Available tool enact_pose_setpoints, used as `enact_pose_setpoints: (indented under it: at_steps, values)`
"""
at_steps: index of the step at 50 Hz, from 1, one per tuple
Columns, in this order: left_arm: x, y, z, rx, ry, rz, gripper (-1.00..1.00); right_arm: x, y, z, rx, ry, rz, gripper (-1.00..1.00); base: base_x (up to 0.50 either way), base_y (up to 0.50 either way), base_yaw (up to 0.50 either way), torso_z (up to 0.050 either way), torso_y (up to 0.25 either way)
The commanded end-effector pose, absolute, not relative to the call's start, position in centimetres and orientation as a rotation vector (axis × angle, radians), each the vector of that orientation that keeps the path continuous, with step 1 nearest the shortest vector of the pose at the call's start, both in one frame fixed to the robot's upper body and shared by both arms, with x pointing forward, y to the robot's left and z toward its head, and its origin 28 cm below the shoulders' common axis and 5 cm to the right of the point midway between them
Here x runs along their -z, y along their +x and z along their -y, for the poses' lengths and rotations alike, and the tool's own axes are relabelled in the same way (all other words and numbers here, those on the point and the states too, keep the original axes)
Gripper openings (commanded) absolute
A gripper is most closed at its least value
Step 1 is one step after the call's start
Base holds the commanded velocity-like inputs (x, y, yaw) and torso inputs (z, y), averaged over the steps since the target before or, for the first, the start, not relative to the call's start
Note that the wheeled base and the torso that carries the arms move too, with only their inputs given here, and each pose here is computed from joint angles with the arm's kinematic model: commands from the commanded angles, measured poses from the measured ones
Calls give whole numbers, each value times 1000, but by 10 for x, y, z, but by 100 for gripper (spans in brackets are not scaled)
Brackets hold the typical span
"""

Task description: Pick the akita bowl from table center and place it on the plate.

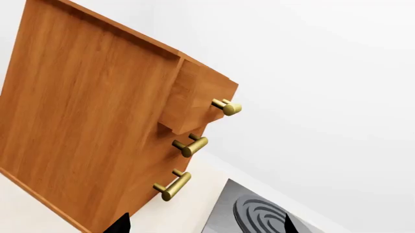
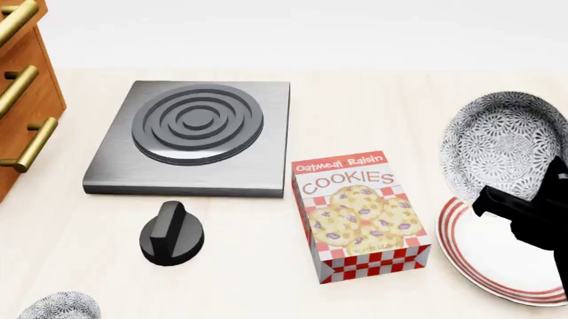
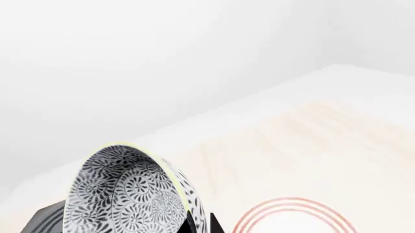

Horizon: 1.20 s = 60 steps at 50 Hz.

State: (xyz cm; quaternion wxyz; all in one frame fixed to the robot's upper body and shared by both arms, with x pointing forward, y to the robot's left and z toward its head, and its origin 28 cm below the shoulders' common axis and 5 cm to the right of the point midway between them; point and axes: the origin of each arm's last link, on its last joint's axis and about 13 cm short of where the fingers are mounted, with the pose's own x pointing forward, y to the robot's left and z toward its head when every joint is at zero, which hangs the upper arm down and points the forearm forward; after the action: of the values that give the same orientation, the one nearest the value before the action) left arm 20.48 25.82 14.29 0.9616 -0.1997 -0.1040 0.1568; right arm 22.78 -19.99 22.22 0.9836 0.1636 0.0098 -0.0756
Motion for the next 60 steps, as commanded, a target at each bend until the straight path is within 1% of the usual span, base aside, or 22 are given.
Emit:
enact_pose_setpoints:
  at_steps: [1,14,15,16,18,23,34,42,51,54,60]
  values:
    - [-143,205,-259,-320,-407,211,100,-218,231,206,175,417,-51,-100,0,0,0,0,0]
    - [-143,205,-259,-320,-407,211,100,-218,231,206,175,417,-51,-100,0,0,0,0,1]
    - [-143,204,-258,-313,-407,210,100,-220,232,208,158,466,-57,-100,0,0,0,0,0]
    - [-144,204,-258,-312,-414,208,100,-225,233,212,127,539,-66,-100,0,0,0,0,0]
    - [-144,204,-258,-307,-433,211,100,-230,237,217,130,616,-102,-100,0,0,0,0,0]
    - [-143,204,-259,-307,-450,212,100,-239,247,223,94,693,-124,-100,0,0,0,0,0]
    - [-141,205,-260,-340,-421,214,100,-249,267,232,189,705,-261,-100,0,0,0,0,0]
    - [-140,206,-260,-353,-404,224,100,-258,275,237,240,723,-352,-100,0,0,0,0,1]
    - [-140,206,-259,-354,-395,232,100,-270,283,238,255,733,-429,-100,0,0,0,0,0]
    - [-139,207,-259,-356,-392,231,100,-272,286,238,224,790,-469,-100,0,0,0,0,0]
    - [-139,206,-259,-356,-389,233,100,-271,290,243,232,823,-527,-100,0,0,0,0,2]
